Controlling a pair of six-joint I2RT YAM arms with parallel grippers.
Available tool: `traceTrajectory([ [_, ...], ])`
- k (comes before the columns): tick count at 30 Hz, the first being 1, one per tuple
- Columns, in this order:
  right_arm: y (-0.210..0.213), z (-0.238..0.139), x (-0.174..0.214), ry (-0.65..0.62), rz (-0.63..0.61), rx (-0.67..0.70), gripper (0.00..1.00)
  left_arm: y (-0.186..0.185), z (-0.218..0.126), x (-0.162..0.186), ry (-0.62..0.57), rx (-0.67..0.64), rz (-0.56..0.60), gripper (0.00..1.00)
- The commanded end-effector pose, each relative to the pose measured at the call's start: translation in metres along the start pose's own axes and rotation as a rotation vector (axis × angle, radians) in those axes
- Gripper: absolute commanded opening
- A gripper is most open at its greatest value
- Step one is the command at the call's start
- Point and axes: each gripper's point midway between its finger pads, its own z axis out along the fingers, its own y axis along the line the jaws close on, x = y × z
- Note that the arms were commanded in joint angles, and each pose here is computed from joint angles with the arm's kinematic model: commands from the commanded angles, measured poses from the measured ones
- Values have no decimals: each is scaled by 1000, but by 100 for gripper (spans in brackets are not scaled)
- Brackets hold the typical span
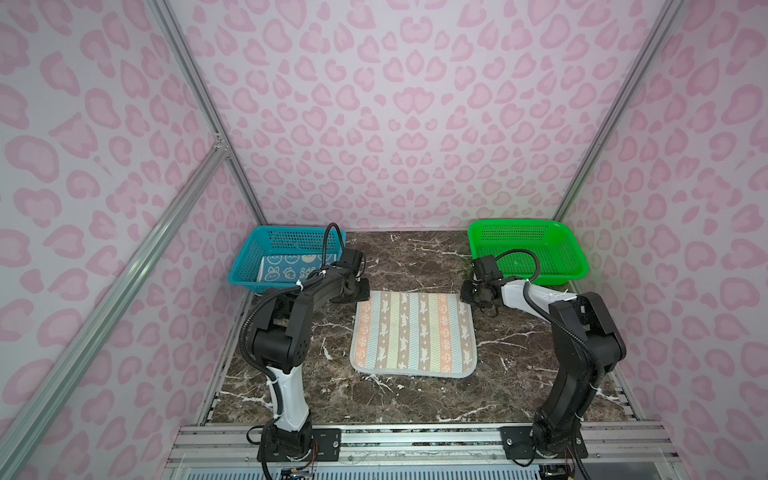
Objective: Fold and stack the towels
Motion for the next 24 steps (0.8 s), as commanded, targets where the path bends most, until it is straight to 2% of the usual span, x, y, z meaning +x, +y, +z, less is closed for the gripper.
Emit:
traceTrajectory([
  [1,2,4,-3,-10,-10,15,33,1,4,-2,0,-1,7,44],
  [3,4,4,-5,-13,-10,9,33,2,5,-3,0,-5,3,44],
  [8,4,3,-9,-24,-20,26,33,-2,4,-11,-13,18,-1,58],
  [13,2,10,-5,-7,-23,36,33,-2,14,-10,5,16,-9,57],
  [14,2,10,-5,-9,-24,38,33,-6,11,-21,-17,24,-9,55],
  [19,3,10,-8,-23,-56,59,26,-6,21,-19,2,20,-10,37],
  [22,3,10,-10,-24,-73,65,20,-4,24,-18,7,15,-16,20],
  [24,3,11,-10,-22,-80,64,14,-4,24,-17,11,18,-16,3],
])
